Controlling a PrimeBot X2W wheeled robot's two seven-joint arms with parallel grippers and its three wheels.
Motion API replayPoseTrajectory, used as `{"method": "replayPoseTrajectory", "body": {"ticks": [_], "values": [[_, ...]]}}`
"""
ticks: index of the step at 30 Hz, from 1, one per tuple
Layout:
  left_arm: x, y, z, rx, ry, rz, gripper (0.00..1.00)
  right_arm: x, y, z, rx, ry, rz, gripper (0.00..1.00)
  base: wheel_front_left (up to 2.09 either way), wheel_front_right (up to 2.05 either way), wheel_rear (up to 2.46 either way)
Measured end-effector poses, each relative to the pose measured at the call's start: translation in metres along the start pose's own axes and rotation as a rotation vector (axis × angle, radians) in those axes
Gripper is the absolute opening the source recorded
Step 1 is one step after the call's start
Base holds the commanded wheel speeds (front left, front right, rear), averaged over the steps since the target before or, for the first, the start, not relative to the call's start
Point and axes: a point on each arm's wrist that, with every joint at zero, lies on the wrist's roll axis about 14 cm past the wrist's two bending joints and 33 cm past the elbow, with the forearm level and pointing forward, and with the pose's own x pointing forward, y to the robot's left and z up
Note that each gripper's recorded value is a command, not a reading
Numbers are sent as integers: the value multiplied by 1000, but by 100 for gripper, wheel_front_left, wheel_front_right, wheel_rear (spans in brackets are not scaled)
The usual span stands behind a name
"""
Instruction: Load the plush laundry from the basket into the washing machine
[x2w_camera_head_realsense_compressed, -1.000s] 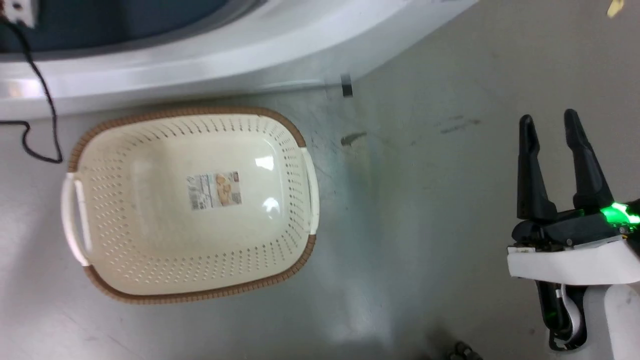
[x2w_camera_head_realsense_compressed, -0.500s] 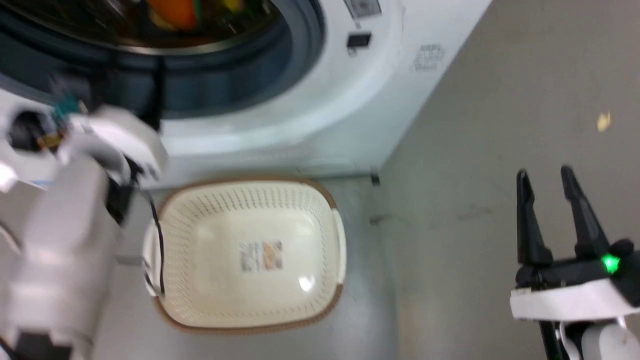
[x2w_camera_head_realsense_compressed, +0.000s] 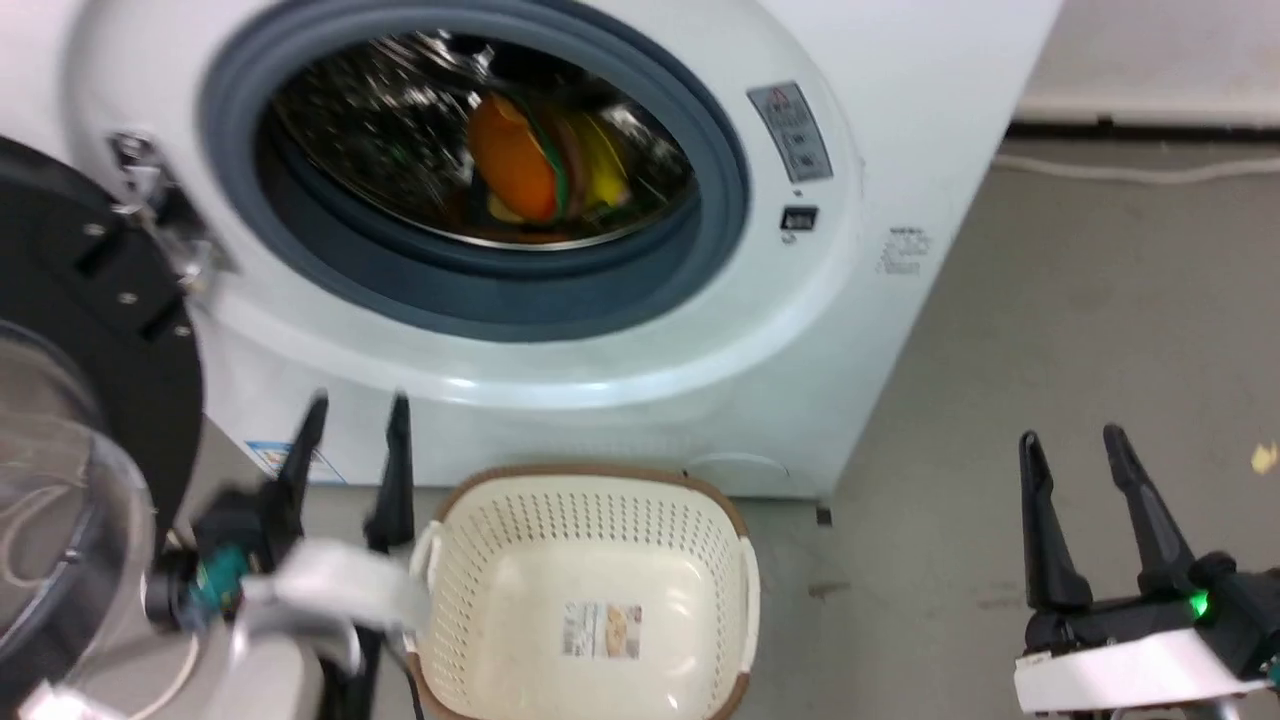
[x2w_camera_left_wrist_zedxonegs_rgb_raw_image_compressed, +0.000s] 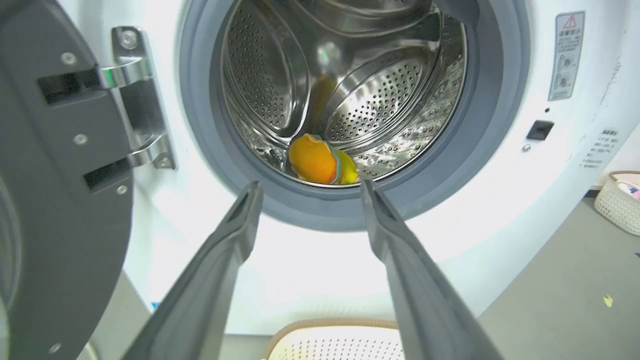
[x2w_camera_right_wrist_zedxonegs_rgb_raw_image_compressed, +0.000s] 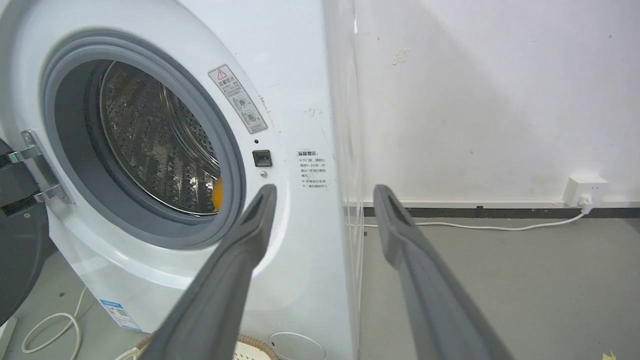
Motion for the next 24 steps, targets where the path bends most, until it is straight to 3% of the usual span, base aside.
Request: {"method": "replayPoseTrajectory", "body": {"ticks": [10, 21, 22, 24], "values": [[-66, -3, -5, 27, 10, 84, 100, -12, 15, 12, 17, -24, 37, 100, 0, 0, 0], [-76, -11, -3, 15, -4, 64, 100, -15, 21, 1, 31, 11, 55, 100, 0, 0, 0], [-76, -11, -3, 15, -4, 64, 0, -15, 21, 1, 31, 11, 55, 0, 0, 0, 0], [-75, -12, -3, 13, -3, 60, 0, -15, 21, 0, 31, 13, 55, 0, 0, 0, 0]]}}
